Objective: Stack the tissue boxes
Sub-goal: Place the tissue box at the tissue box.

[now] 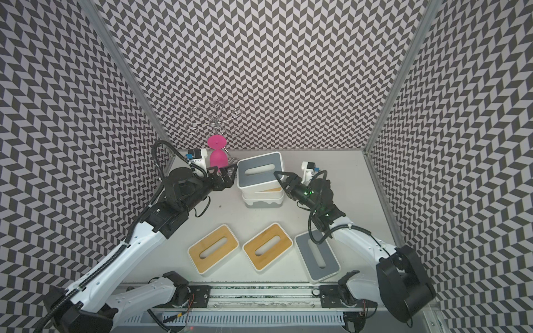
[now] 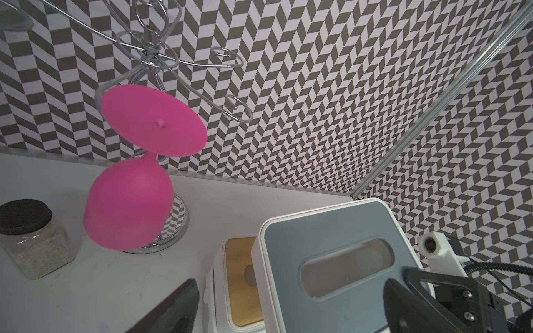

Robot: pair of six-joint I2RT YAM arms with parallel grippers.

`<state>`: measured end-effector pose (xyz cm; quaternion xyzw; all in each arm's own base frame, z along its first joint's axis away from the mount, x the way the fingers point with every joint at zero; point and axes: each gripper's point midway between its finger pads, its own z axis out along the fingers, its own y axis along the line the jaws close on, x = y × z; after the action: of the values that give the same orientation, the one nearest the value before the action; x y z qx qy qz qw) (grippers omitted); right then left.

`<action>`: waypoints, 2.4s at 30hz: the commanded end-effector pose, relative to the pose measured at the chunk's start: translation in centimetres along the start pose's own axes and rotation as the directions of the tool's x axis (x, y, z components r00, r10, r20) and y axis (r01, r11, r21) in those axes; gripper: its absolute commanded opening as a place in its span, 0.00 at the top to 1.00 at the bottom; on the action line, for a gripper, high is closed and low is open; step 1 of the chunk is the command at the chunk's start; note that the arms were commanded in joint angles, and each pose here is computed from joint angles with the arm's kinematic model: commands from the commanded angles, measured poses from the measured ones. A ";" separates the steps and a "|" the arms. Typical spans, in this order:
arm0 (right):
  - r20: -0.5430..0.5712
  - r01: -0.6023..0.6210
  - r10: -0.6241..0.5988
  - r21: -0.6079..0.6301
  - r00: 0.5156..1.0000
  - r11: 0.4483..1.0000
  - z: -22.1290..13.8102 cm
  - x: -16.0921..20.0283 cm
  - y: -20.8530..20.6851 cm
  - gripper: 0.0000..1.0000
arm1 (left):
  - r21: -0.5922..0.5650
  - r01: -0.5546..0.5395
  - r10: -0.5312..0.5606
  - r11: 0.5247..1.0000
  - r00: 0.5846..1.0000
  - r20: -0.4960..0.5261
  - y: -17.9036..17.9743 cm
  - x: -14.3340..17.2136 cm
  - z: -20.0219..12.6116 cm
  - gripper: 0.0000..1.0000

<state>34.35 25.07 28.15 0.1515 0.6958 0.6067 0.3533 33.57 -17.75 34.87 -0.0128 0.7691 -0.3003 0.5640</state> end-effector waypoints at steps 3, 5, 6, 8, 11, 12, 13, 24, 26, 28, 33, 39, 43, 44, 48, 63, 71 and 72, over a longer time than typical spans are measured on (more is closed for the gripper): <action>0.071 -0.009 0.018 -0.116 0.997 0.993 0.9 -1.5 2.8 0.73 | 0.049 0.084 -0.084 0.995 0.996 -0.005 0.8 0.3 1.1 0.00; 0.081 -0.018 0.026 -0.103 0.996 0.994 1.2 -1.7 2.2 0.73 | 0.056 0.103 -0.102 0.993 0.995 -0.018 1.3 0.7 1.6 0.01; 0.085 -0.017 0.026 -0.099 0.996 0.995 1.4 -1.8 2.0 0.73 | 0.060 0.107 -0.106 0.992 0.994 -0.026 1.5 0.9 1.9 0.00; 0.084 -0.019 0.027 -0.096 0.996 0.995 1.7 -1.8 1.8 0.73 | 0.059 0.113 -0.111 0.992 0.993 -0.040 1.8 1.3 2.5 0.00; 0.095 -0.024 0.031 -0.079 0.995 0.997 2.1 -2.0 1.1 0.73 | 0.067 0.118 -0.114 0.991 0.991 -0.064 2.0 1.9 3.4 0.01; 0.099 -0.024 0.032 -0.079 0.995 0.997 2.2 -2.1 1.0 0.73 | 0.068 0.120 -0.115 0.990 0.991 -0.067 2.2 2.0 3.6 0.00; 0.103 -0.022 0.030 -0.076 0.994 0.997 2.3 -2.2 0.9 0.73 | 0.069 0.121 -0.116 0.990 0.991 -0.072 2.2 2.2 3.8 0.00; 0.104 -0.046 0.051 -0.049 0.993 0.998 3.7 -2.3 -0.8 0.70 | 0.057 0.132 -0.125 0.990 0.987 -0.104 3.0 3.4 5.4 0.00; 0.097 -0.046 0.050 -0.040 0.994 0.998 3.9 -2.2 -1.1 0.67 | 0.049 0.139 -0.133 0.989 0.985 -0.110 3.2 3.6 5.6 0.00; 0.092 -0.043 0.044 -0.016 0.995 0.999 4.1 -2.1 -1.5 0.62 | 0.052 0.140 -0.133 0.989 0.983 -0.125 3.3 4.0 5.9 0.01; 0.087 -0.037 0.036 0.012 0.996 0.999 4.2 -2.0 -2.1 0.49 | 0.062 0.150 -0.137 0.987 0.975 -0.176 3.3 5.3 6.9 0.06; 0.062 -0.001 -0.004 0.076 0.998 0.997 4.5 -1.7 -3.1 0.34 | 0.058 0.157 -0.143 0.986 0.971 -0.194 3.5 6.0 7.4 0.13; 0.043 0.021 -0.026 0.115 0.999 0.993 4.6 -1.4 -3.9 0.26 | 0.017 0.148 -0.141 0.989 0.966 -0.218 4.4 6.9 8.1 0.16; 0.043 0.027 -0.033 0.122 0.999 0.992 4.6 -1.5 -3.9 0.25 | 0.008 0.147 -0.141 0.989 0.964 -0.226 4.6 7.1 8.3 0.16; 0.049 0.051 -0.058 0.143 0.997 0.988 4.4 -1.7 -4.1 0.20 | 0.004 0.144 -0.138 0.990 0.959 -0.249 4.7 7.8 9.0 0.20; 0.008 0.146 -0.152 0.246 0.988 0.958 3.6 -1.8 -5.8 0.08 | -0.071 0.117 -0.131 0.991 0.960 -0.248 6.3 8.8 9.9 0.32; -0.010 0.170 -0.175 0.296 0.985 0.940 2.4 -1.9 -7.6 0.05 | -0.093 0.128 -0.147 0.987 0.959 -0.242 6.8 9.2 10.3 0.36; -0.011 0.171 -0.176 0.302 0.984 0.938 2.2 -1.9 -7.7 0.04 | -0.084 0.132 -0.149 0.988 0.961 -0.232 6.6 9.1 10.2 0.36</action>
<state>38.93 24.64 20.72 0.1513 0.7913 0.4641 0.3681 41.11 -20.15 21.55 -0.0429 0.8433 -0.3142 0.4339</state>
